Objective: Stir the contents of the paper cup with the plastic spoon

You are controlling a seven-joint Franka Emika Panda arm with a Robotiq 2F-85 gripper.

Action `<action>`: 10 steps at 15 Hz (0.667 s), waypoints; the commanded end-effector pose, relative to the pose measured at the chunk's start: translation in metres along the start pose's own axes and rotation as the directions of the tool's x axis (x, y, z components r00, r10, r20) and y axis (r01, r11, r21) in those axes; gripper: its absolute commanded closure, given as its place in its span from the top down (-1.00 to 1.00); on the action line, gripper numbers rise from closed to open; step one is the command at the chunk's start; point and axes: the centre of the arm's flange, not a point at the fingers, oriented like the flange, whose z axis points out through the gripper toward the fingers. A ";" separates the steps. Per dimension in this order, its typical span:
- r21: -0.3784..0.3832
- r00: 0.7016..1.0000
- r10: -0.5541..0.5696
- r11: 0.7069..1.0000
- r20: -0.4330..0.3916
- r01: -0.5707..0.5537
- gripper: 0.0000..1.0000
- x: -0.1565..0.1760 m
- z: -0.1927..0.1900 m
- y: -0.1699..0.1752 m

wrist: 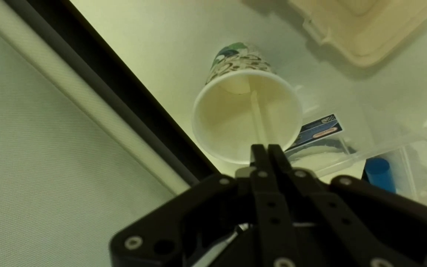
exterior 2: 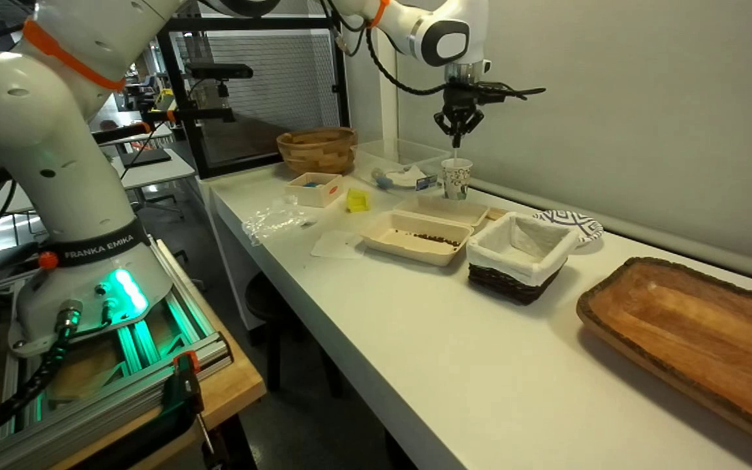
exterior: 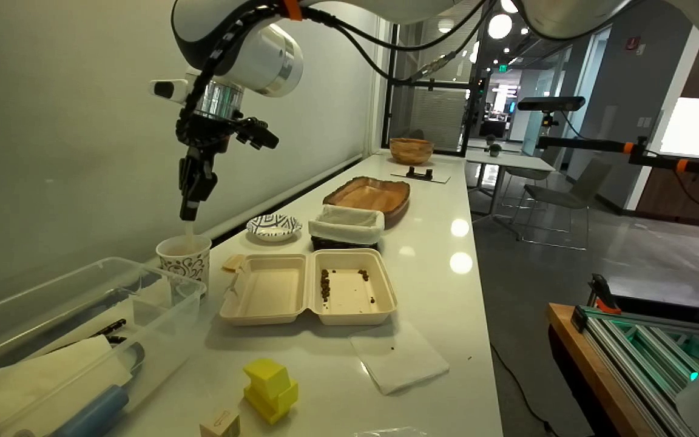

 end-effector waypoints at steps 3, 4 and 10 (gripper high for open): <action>0.030 0.999 -0.037 0.999 0.015 0.036 -0.97 -0.008 0.021 -0.009; 0.034 0.999 -0.041 0.999 0.017 0.040 -0.97 -0.008 0.023 -0.009; 0.035 0.999 -0.050 0.998 0.020 0.050 -0.24 -0.007 0.021 -0.010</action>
